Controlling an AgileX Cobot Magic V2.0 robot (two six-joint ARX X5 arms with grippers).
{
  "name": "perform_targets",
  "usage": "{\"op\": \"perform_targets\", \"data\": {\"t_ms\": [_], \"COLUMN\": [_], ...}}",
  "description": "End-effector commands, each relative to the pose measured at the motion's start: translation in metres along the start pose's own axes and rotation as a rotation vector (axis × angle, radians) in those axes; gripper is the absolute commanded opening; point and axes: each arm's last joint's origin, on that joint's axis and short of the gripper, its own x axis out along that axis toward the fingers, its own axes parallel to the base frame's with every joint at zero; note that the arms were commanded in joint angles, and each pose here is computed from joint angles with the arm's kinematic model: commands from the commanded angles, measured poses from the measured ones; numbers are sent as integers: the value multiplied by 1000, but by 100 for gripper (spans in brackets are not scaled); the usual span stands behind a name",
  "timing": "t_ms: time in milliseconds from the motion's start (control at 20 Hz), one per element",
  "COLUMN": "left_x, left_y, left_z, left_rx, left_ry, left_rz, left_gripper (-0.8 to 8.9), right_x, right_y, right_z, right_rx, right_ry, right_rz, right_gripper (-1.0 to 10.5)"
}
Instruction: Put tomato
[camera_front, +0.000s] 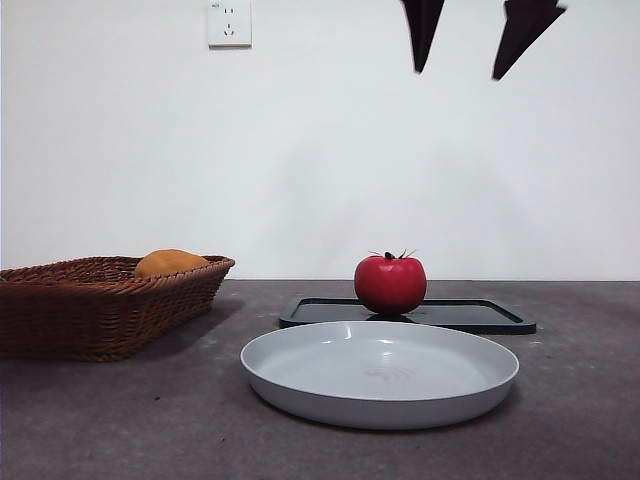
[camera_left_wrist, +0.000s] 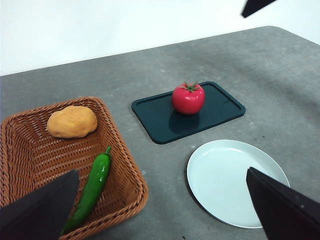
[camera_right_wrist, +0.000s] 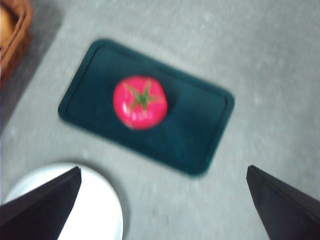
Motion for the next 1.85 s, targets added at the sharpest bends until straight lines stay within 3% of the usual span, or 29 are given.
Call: {"op": "perform_targets", "data": {"t_ms": [50, 350, 700, 1050, 1300, 1350, 1450, 1500, 1850], "left_x": [-1, -1, -1, -1, -1, -1, -1, -1, -1], "left_y": [-1, -1, -1, -1, -1, -1, -1, -1, -1], "left_z": [4, 4, 4, 4, 4, 4, 4, 4, 4], "left_rx": [0, -8, -8, -8, -8, -8, -8, -8, -10], "left_ry": [-19, -19, -19, -19, -19, -19, -17, -17, -19], "left_rz": [-5, -5, -5, -5, -5, -5, -5, -5, -5], "left_gripper": [729, 729, 729, 729, 718, 681, 292, 31, 33], "right_x": [-14, -46, -65, -66, -73, -73, -73, -73, -74], "right_y": [3, 8, 16, 10, 6, 6, 6, 6, 6], "right_z": [-29, -131, -219, -266, -276, -276, -276, -276, -274], "right_rx": [-7, -64, 52, 47, 55, 54, 54, 55, 56], "right_ry": [99, 167, -201, -382, -436, -436, -432, -436, -451], "right_rz": [-36, -51, 113, 186, 199, 200, 199, 200, 203], "right_gripper": [598, 598, 598, 598, 598, 561, 90, 24, 20]}}
